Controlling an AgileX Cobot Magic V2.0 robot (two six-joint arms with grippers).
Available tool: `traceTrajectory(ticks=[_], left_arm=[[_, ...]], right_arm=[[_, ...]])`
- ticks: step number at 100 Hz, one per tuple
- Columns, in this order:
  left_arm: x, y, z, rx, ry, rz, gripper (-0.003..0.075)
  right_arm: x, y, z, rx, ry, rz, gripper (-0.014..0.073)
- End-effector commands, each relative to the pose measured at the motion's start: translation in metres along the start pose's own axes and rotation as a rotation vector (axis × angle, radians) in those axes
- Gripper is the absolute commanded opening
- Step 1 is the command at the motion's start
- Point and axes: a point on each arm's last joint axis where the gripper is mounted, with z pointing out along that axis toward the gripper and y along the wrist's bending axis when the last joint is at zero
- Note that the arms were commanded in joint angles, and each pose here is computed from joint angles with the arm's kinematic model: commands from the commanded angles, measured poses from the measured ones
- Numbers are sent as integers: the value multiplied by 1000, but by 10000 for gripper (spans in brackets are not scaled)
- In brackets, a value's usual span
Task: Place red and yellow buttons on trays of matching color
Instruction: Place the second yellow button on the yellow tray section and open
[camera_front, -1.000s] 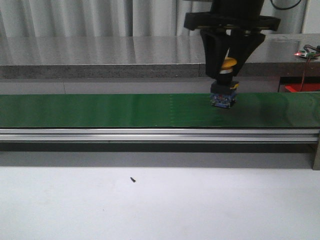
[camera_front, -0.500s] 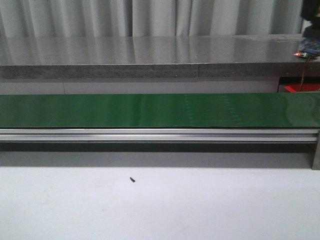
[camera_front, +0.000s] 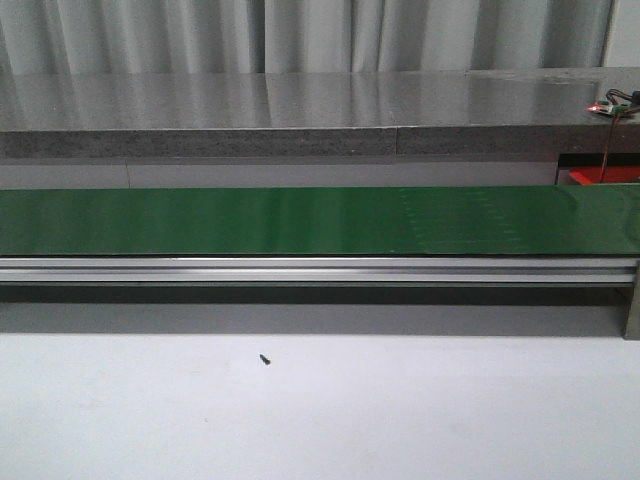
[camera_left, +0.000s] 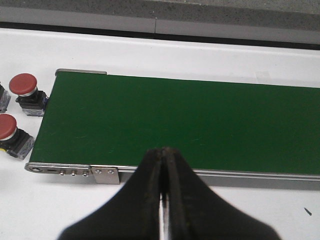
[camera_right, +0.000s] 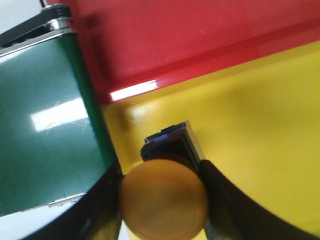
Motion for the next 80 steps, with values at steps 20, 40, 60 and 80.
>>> traceTrajectory(ticks=[20, 40, 60, 80], left_arm=[[-13, -3, -8, 15, -104, 2, -19], [-13, -3, -8, 15, -104, 2, -20], [-13, -3, -8, 15, -107, 2, -20], [-14, -3, -8, 15, -113, 2, -20]], right_arm=[[6, -24, 5, -13, -98, 128, 205], [11, -27, 27, -4, -125, 140, 205], [8, -30, 44, 1, -126, 148, 205], [7, -34, 72, 2, -49, 157, 205]])
